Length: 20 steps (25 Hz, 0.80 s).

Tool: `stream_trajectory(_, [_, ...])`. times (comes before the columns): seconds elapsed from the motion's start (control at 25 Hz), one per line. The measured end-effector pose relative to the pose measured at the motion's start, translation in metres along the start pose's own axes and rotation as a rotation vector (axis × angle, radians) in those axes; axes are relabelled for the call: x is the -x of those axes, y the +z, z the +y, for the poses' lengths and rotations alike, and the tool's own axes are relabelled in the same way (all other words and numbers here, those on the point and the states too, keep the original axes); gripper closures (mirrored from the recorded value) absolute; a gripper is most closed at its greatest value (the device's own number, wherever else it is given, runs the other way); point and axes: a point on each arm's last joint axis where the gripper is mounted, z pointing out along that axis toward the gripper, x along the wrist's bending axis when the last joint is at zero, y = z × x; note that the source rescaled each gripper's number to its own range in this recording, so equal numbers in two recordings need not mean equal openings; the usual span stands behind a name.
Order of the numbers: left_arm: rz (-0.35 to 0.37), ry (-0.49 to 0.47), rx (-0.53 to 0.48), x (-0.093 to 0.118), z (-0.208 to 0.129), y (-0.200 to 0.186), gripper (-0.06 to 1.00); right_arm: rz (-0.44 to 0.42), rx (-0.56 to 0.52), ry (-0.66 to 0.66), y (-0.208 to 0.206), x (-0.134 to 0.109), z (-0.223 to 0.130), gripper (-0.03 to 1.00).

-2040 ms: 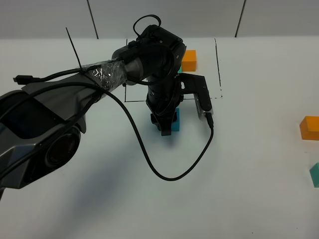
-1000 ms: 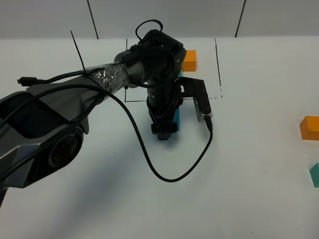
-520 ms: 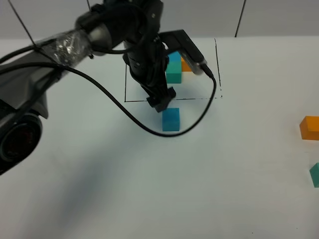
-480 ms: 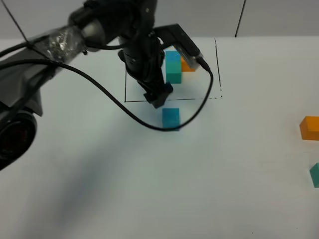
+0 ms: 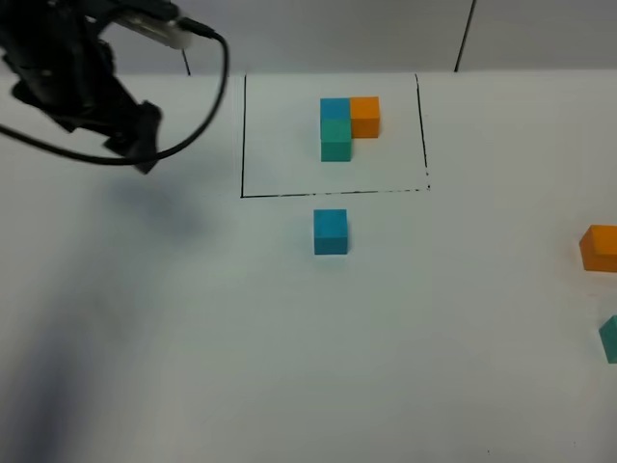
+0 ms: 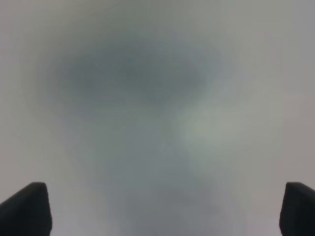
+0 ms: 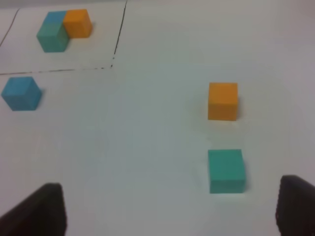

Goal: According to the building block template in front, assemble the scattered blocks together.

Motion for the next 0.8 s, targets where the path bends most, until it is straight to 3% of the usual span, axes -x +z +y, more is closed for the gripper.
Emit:
stream_trajectory(0.16, [0.065,-0.121,0.132,-0.002,-0.058,-0.046,-0.03,0.000,0.000,0.001,0.000,0.000,0.000,0.23])
stream_trajectory(0.32, [0.146,-0.210,0.287,0.020,-0.119,-0.079,-0.02,0.000,0.000,0.001,0.000,0.000,0.000,0.23])
stream_trajectory(0.48, [0.175,-0.331,0.407,0.042,-0.175,-0.090,0.00,0.000,0.000,0.001,0.000,0.000,0.000,0.23])
stream_trajectory(0.8, [0.200,-0.348,0.605,0.078,-0.264,-0.086,0.05,0.000,0.000,0.001,0.000,0.000,0.000,0.23])
